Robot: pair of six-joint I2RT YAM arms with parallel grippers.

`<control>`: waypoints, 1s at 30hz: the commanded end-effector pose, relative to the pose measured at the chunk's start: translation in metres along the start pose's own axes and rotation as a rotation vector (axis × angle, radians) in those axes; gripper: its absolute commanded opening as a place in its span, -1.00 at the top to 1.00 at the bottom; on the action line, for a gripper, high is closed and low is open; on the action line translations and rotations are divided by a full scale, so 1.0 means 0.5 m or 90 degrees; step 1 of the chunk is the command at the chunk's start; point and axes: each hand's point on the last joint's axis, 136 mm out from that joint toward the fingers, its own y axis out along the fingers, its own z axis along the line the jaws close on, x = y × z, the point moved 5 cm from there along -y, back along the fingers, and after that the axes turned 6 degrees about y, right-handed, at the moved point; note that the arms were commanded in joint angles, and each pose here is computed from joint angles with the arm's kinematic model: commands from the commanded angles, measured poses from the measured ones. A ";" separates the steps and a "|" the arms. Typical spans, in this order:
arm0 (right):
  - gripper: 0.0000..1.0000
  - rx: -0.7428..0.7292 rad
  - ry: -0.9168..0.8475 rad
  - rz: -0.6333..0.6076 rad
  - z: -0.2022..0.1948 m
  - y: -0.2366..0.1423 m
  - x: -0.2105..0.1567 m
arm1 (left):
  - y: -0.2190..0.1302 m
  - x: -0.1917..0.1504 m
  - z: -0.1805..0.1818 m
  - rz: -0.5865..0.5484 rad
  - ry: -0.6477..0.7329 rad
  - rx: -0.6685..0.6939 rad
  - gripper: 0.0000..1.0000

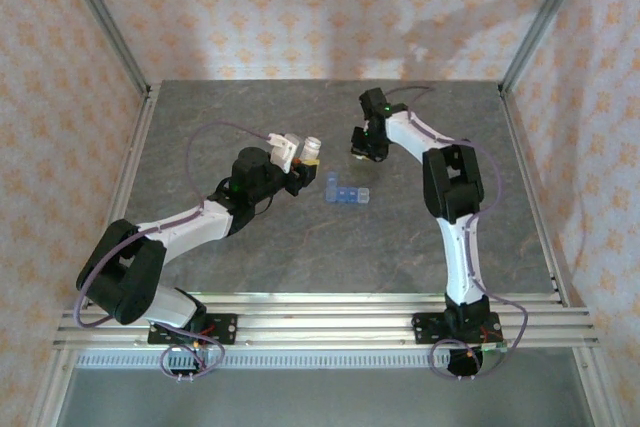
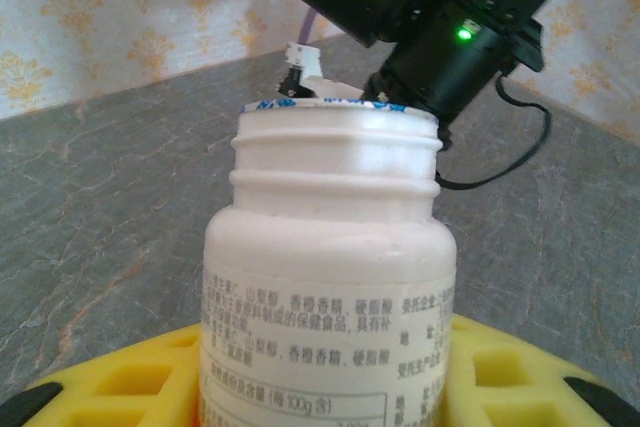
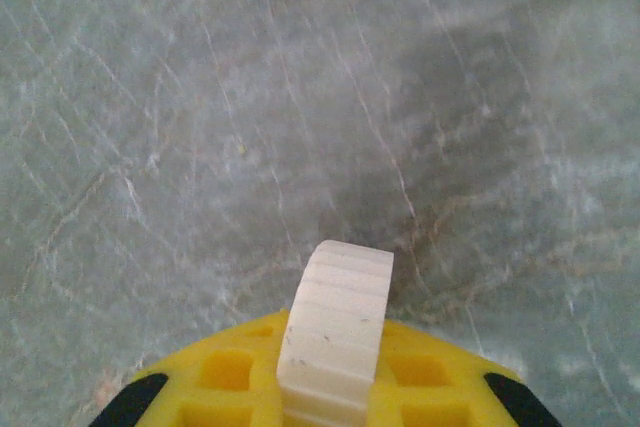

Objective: Sort the pills into containers

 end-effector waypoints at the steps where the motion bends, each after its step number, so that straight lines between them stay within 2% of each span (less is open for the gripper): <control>1: 0.77 0.127 0.055 -0.037 0.017 -0.038 0.025 | -0.005 0.037 0.001 -0.034 0.008 -0.004 1.00; 7: 0.77 0.285 0.112 -0.018 0.025 -0.027 0.022 | -0.002 0.034 0.000 -0.030 0.004 -0.009 1.00; 13: 0.74 0.339 0.170 -0.005 0.012 -0.004 0.023 | -0.004 0.038 -0.002 -0.028 0.006 -0.011 1.00; 17: 0.72 0.321 0.193 0.008 -0.004 0.010 0.020 | -0.002 0.040 -0.002 -0.021 0.008 -0.013 1.00; 21: 0.57 0.279 0.224 0.020 -0.032 0.021 0.012 | -0.004 0.044 -0.006 -0.023 0.006 -0.016 1.00; 30: 0.45 0.228 0.243 0.034 -0.068 0.036 -0.012 | -0.003 0.054 -0.015 -0.018 0.015 -0.021 1.00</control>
